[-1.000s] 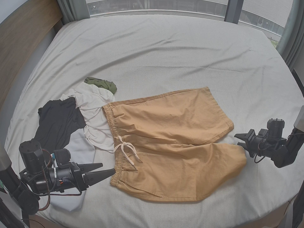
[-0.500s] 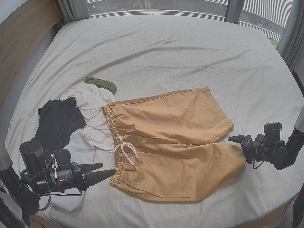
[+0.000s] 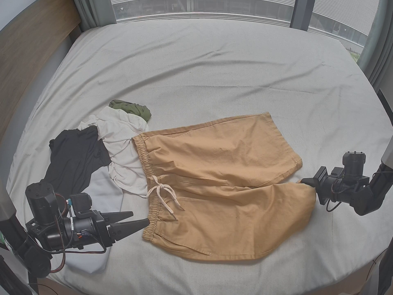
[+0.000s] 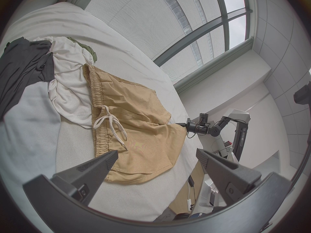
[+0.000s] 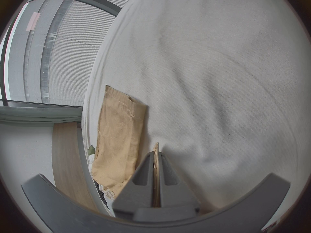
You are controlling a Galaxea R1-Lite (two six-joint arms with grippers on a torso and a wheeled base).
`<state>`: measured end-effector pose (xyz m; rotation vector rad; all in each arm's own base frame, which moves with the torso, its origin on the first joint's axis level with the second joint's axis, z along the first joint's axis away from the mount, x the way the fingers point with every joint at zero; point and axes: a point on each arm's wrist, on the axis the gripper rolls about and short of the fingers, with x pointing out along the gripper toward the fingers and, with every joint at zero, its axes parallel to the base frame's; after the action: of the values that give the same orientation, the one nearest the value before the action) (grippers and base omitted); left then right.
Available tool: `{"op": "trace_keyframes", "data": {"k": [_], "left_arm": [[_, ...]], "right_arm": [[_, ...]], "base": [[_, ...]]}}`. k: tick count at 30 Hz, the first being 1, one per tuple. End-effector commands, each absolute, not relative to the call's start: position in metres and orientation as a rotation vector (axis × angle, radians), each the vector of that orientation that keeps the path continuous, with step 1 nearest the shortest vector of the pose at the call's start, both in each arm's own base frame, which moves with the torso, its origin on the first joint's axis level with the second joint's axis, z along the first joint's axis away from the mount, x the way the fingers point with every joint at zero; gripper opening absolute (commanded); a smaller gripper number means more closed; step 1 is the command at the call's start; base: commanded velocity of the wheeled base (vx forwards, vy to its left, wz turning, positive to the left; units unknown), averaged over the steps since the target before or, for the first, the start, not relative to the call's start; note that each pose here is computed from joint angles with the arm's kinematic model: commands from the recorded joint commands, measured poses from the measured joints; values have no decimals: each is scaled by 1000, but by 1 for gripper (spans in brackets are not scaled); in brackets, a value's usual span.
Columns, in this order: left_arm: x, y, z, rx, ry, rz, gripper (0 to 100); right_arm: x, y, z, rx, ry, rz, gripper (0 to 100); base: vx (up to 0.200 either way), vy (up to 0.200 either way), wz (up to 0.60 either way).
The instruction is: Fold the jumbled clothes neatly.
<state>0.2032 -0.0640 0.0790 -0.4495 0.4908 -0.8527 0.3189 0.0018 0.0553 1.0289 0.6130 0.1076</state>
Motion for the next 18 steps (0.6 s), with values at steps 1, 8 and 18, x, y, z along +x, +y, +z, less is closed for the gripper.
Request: {"op": "trace_keyframes", "data": {"k": [1,8,18], "left_arm": [[203,-64,79,-449,489,-854,100],[203,-64,80,-449,487,-854,100],[204,-64,79,-450,490,-852,100]], "right_arm": [[323,0,56,1023,547,130,0],[328,-2,49,1015,493,154,0],[337,0,24,993,407,194,0]], "base": [[0,0,0],[0,0,0],[0,0,0]]}}
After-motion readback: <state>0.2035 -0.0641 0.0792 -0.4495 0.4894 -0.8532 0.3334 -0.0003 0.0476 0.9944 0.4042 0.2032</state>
